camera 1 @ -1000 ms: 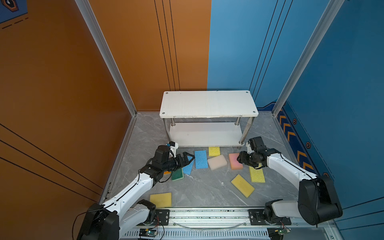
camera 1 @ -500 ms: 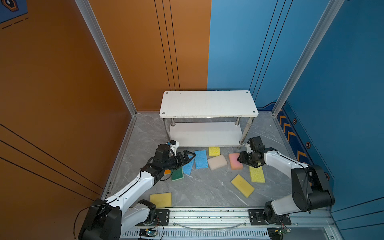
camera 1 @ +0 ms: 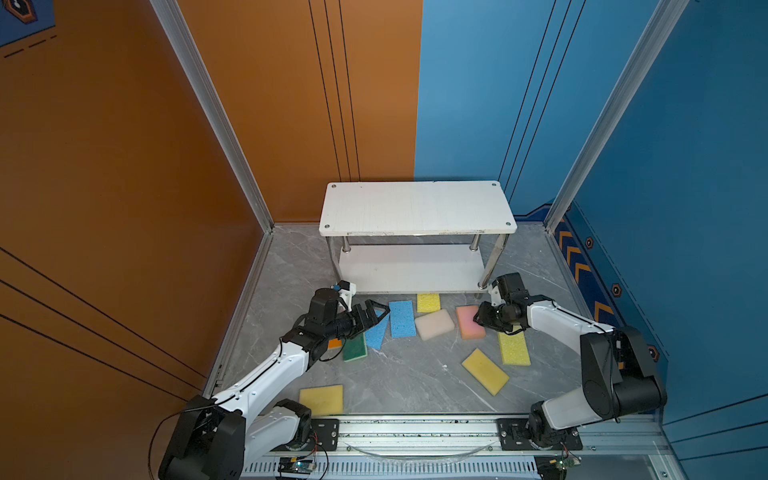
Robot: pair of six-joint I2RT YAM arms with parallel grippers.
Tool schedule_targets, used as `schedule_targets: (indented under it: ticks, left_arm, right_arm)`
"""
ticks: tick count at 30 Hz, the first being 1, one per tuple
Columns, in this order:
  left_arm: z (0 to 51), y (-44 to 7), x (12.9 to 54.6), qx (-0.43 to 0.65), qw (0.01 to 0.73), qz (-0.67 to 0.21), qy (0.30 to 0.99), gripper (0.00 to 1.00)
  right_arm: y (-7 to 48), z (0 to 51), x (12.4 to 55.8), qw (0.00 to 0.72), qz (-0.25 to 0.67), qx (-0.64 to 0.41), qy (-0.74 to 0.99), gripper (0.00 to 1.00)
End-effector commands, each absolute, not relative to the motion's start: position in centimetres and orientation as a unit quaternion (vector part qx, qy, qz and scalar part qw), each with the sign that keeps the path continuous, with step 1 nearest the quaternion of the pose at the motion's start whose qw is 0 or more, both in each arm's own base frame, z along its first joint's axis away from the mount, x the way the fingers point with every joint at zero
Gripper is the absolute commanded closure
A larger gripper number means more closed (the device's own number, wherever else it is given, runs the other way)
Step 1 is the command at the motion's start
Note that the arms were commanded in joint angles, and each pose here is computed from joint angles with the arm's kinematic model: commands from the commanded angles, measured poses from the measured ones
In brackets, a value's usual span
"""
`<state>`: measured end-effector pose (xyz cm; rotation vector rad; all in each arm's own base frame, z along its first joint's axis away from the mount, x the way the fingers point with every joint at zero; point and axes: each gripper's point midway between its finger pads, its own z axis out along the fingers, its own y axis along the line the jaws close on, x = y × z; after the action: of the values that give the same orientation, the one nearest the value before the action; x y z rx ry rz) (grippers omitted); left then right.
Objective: Place and organize the cleaning sponges onto the shelf
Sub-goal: 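Grasp the pink sponge with the right gripper while the left gripper hovers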
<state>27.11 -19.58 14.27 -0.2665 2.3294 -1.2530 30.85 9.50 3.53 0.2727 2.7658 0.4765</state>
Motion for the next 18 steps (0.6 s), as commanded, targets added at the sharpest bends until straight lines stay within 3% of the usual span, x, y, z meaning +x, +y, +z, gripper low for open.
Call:
schedule_targets:
  ticks: [1, 18]
  left_arm:
    - [14.1, -19.5, 26.8, -0.098, 0.232, -0.464, 0.849, 0.02]
    - [14.1, -19.3, 26.5, -0.102, 0.232, -0.467, 0.847, 0.02]
  right_arm:
    - [9.5, 2.7, 30.2, 0.147, 0.168, 0.094, 0.970, 0.63]
    - [9.5, 3.7, 29.5, 0.162, 0.181, 0.096, 0.965, 0.79]
